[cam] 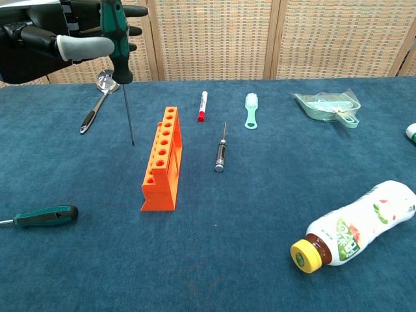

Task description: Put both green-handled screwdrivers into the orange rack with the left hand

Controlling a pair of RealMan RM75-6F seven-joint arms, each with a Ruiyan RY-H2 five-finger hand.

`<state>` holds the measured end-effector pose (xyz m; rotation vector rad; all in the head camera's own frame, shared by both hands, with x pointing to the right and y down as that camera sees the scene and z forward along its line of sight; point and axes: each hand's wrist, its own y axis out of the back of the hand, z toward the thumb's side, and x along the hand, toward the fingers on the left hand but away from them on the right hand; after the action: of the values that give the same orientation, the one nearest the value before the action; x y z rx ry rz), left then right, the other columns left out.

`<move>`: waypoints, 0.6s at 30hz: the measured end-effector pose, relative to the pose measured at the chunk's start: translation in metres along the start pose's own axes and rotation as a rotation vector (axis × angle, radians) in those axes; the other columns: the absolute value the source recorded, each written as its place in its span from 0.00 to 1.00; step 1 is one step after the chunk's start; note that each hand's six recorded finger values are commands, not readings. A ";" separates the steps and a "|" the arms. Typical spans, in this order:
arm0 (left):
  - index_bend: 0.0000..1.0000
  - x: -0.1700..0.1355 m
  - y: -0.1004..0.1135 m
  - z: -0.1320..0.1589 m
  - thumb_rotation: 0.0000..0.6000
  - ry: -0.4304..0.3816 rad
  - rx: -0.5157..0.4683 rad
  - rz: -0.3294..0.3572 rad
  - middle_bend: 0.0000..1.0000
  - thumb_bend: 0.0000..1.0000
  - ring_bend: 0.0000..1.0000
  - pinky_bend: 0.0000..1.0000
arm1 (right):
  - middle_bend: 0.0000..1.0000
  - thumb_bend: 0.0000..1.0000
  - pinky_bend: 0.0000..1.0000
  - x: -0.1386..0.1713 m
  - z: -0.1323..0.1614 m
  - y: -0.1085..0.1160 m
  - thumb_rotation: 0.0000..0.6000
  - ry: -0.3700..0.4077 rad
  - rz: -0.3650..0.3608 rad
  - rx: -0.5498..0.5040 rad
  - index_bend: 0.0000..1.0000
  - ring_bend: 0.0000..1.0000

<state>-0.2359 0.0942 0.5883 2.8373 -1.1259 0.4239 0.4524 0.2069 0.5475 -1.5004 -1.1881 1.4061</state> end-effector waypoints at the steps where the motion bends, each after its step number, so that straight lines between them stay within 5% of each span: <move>1: 0.63 0.002 -0.001 0.000 1.00 -0.001 -0.004 0.000 0.00 0.39 0.00 0.00 | 0.00 0.00 0.00 0.000 0.000 0.000 1.00 0.000 0.000 0.001 0.00 0.00; 18: 0.63 0.022 -0.022 -0.016 1.00 0.016 -0.058 0.012 0.00 0.39 0.00 0.00 | 0.00 0.00 0.00 -0.001 -0.002 0.001 1.00 -0.007 0.002 -0.006 0.00 0.00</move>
<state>-0.2094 0.0986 0.6105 2.7736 -1.1342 0.4072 0.4550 0.2057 0.5475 -1.5020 -1.1963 1.4108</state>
